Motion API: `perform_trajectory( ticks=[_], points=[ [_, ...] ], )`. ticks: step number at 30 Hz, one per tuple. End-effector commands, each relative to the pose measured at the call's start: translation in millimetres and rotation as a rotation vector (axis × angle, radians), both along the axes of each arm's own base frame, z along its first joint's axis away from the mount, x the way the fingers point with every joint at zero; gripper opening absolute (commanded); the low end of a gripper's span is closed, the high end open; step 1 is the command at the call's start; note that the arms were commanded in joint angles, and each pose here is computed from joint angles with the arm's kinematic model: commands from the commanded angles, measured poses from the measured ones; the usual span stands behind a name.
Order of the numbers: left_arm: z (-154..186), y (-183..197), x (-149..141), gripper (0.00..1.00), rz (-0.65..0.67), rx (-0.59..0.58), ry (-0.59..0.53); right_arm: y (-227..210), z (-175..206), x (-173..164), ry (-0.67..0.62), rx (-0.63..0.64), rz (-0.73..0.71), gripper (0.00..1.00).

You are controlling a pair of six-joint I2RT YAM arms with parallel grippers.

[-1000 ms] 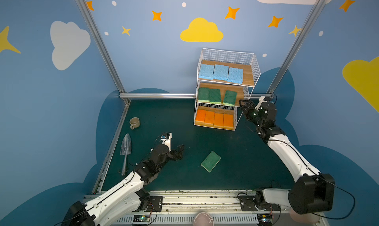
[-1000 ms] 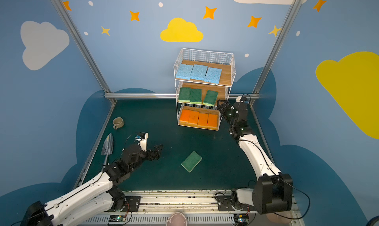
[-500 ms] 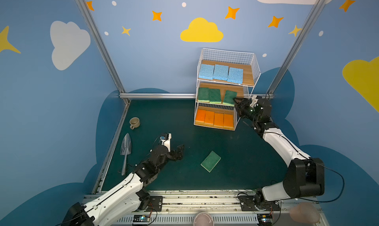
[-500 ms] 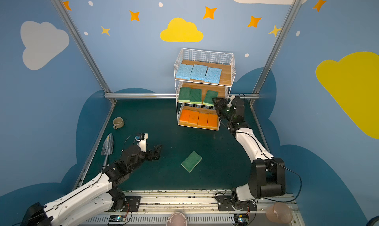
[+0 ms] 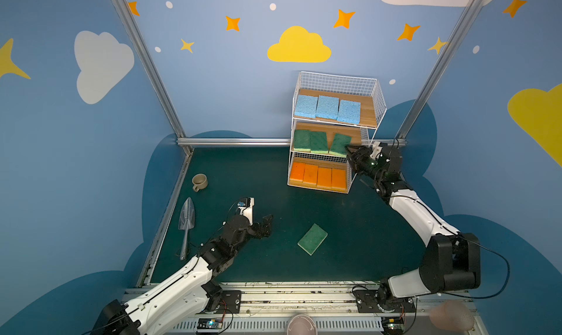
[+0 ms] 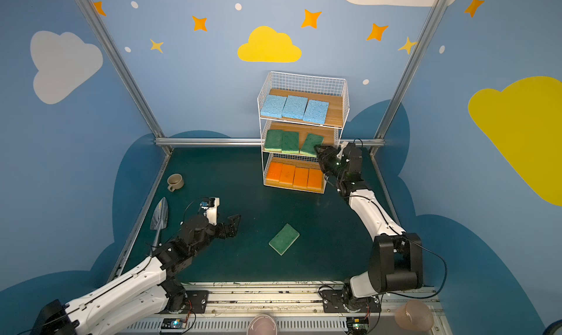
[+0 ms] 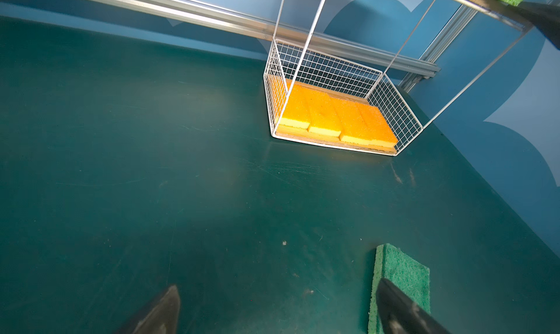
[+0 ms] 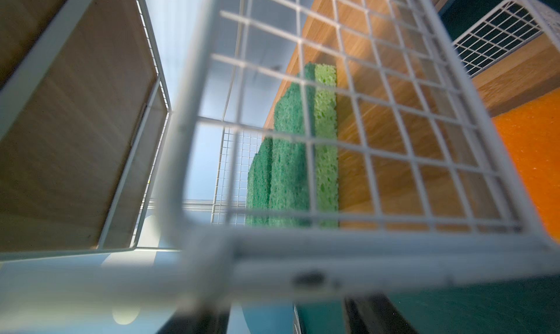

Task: Arrange cleaning sponges on a shelf
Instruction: Pick up the cleaning sponge from the shelf.

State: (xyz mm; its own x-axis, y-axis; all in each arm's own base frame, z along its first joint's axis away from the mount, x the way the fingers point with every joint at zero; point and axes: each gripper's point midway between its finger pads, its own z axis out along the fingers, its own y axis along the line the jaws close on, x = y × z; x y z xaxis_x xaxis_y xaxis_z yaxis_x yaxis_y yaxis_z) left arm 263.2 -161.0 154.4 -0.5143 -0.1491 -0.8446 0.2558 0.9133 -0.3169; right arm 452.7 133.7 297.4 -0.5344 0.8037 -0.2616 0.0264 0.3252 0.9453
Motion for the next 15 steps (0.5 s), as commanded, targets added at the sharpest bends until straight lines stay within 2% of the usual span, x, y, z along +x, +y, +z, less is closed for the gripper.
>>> perform_trajectory(
  ticks=[1, 6, 15],
  points=[
    [3.6, -3.8, 1.1, 1.0, -0.017, -0.004, -0.008, -5.8, 2.2, -12.7, 0.009, -0.036, -0.021, 0.57],
    [2.8, -4.8, 2.0, 1.0, -0.017, -0.008, -0.003, -0.9, -1.1, -19.3, 0.029, -0.045, -0.006, 0.56],
    [2.7, -3.3, 0.1, 1.0, -0.014, -0.011, 0.002, 21.7, -13.7, -7.8, 0.055, -0.003, 0.046, 0.55]
  ],
)
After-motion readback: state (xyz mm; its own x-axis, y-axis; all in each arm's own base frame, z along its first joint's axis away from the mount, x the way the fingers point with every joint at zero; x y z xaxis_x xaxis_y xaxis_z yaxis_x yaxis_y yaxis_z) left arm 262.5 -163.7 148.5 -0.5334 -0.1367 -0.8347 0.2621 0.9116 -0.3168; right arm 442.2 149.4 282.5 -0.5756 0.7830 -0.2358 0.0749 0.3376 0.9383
